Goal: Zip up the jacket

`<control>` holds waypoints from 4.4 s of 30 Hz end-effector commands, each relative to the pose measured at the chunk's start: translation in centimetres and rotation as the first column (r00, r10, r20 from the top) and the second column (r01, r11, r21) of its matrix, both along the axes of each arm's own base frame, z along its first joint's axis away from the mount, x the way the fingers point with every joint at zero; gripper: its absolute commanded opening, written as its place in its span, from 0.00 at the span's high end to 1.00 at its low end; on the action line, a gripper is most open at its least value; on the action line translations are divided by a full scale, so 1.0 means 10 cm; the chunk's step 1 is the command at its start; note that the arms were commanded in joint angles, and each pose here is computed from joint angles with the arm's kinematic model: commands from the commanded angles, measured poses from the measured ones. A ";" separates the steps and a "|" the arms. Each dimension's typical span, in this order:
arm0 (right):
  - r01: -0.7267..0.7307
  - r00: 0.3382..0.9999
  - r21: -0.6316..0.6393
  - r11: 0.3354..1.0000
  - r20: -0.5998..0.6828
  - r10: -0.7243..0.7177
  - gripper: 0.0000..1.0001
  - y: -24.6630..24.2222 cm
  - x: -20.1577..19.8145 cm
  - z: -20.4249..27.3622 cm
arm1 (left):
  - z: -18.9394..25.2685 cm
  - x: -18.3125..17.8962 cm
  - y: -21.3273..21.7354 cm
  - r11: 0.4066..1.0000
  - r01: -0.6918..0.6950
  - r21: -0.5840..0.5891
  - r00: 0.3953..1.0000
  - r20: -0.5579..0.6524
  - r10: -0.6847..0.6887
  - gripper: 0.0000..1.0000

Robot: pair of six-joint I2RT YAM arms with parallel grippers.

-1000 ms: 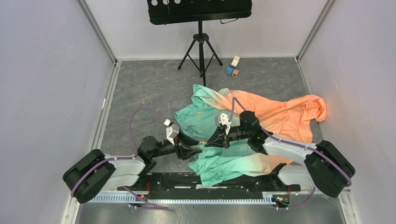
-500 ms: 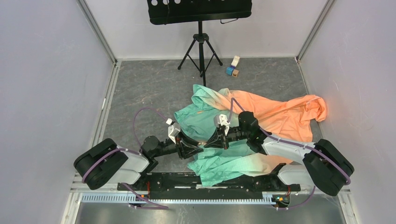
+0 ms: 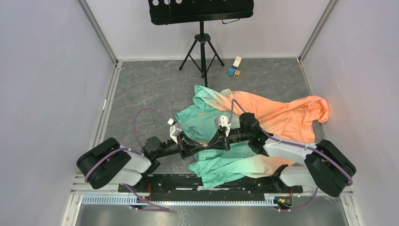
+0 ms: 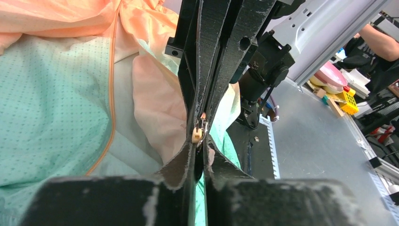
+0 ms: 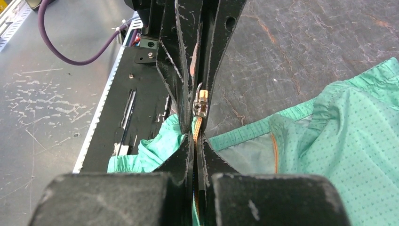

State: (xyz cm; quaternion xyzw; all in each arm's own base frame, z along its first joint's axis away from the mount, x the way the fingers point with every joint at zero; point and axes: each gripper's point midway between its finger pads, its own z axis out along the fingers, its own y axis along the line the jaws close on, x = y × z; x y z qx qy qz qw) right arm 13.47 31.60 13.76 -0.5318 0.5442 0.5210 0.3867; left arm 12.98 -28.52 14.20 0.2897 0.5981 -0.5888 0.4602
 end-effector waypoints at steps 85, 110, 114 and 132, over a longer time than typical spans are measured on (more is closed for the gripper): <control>-0.229 0.972 -0.214 0.950 -0.093 0.214 1.00 0.14 0.35 -0.03 | -0.41 0.09 0.15 0.968 -0.107 0.226 0.979 0.195 0.063 0.98; -0.296 0.947 -0.187 0.937 0.067 0.313 1.00 0.02 0.17 -0.02 | -0.45 0.08 0.16 0.963 -0.105 0.247 0.982 0.178 0.062 0.98; -0.287 0.948 -0.173 0.942 0.088 0.305 1.00 0.02 0.18 0.03 | -0.47 0.09 0.16 0.961 -0.110 0.254 0.982 0.176 0.066 0.98; -0.270 0.958 -0.192 0.943 0.046 0.284 1.00 0.06 0.21 -0.10 | -0.46 0.05 0.13 0.968 -0.079 0.237 0.985 0.167 0.039 0.98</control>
